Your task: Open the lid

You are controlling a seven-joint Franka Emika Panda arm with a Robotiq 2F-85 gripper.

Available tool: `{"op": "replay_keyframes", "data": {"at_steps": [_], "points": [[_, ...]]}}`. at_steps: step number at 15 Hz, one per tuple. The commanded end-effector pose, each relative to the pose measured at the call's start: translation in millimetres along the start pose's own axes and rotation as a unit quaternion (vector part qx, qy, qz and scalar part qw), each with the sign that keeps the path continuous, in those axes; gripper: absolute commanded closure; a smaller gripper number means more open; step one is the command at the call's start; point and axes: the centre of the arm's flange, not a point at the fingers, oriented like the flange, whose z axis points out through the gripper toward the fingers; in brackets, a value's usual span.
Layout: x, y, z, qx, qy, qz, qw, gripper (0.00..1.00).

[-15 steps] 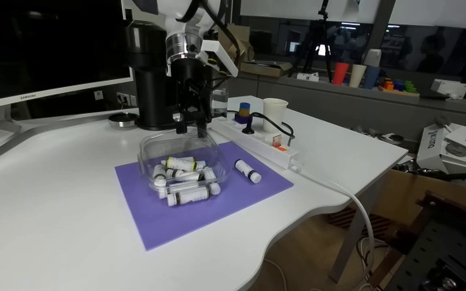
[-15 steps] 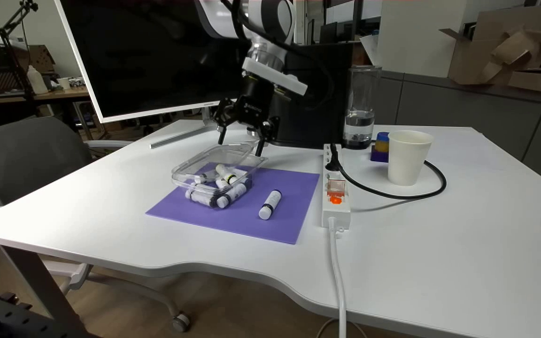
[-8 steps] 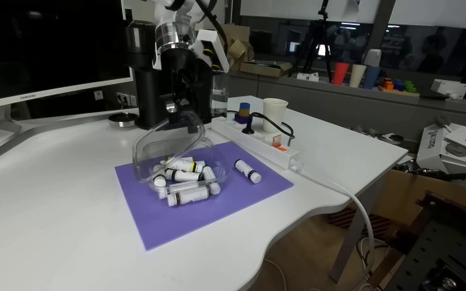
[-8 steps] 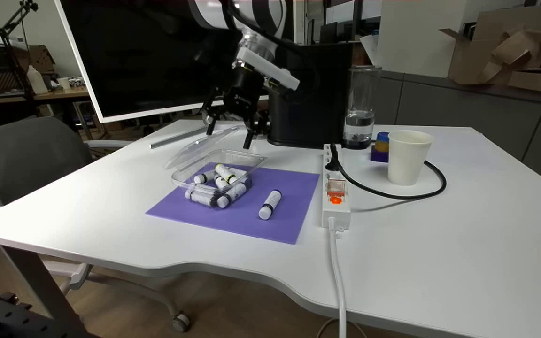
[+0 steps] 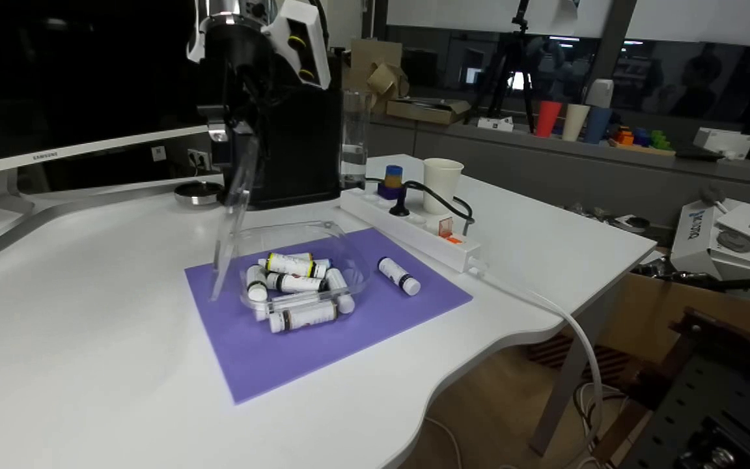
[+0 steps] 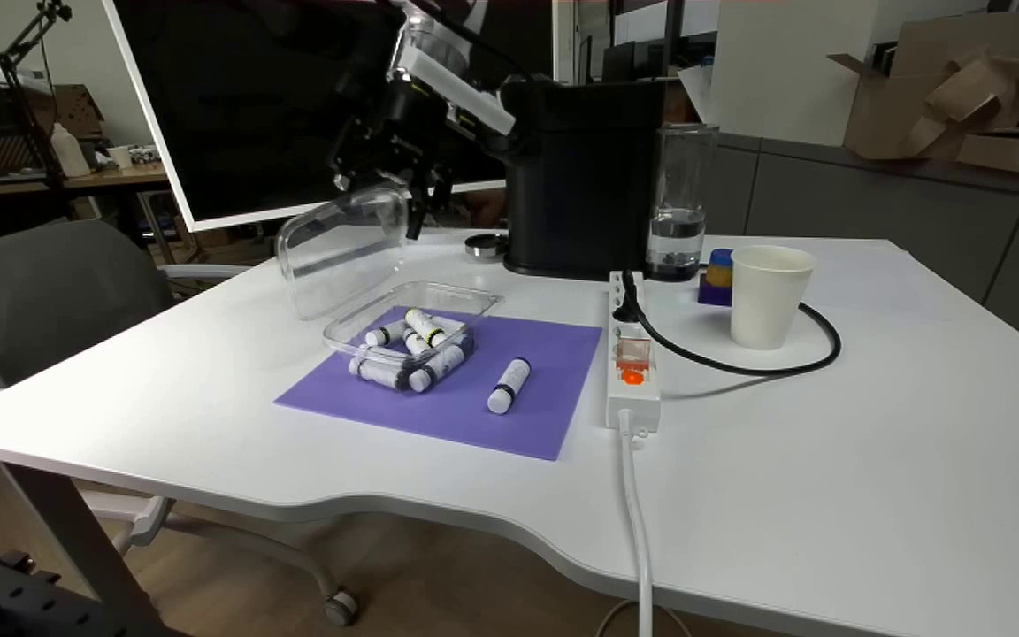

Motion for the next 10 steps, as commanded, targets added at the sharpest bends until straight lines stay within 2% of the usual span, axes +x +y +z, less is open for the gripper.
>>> {"op": "replay_keyframes", "data": {"at_steps": [1,3,5,7,10], "points": [[4,-40,-10,-0.003,0.040,-0.030,0.9987,0.00],[15,-55,-15,-0.006,0.064,-0.029,0.9975,0.00],[24,-67,-19,-0.029,0.082,-0.034,0.9957,0.00],[32,-78,-24,-0.056,0.094,-0.040,0.9933,0.00],[39,-87,-34,-0.120,0.117,-0.027,0.9854,0.00]]}}
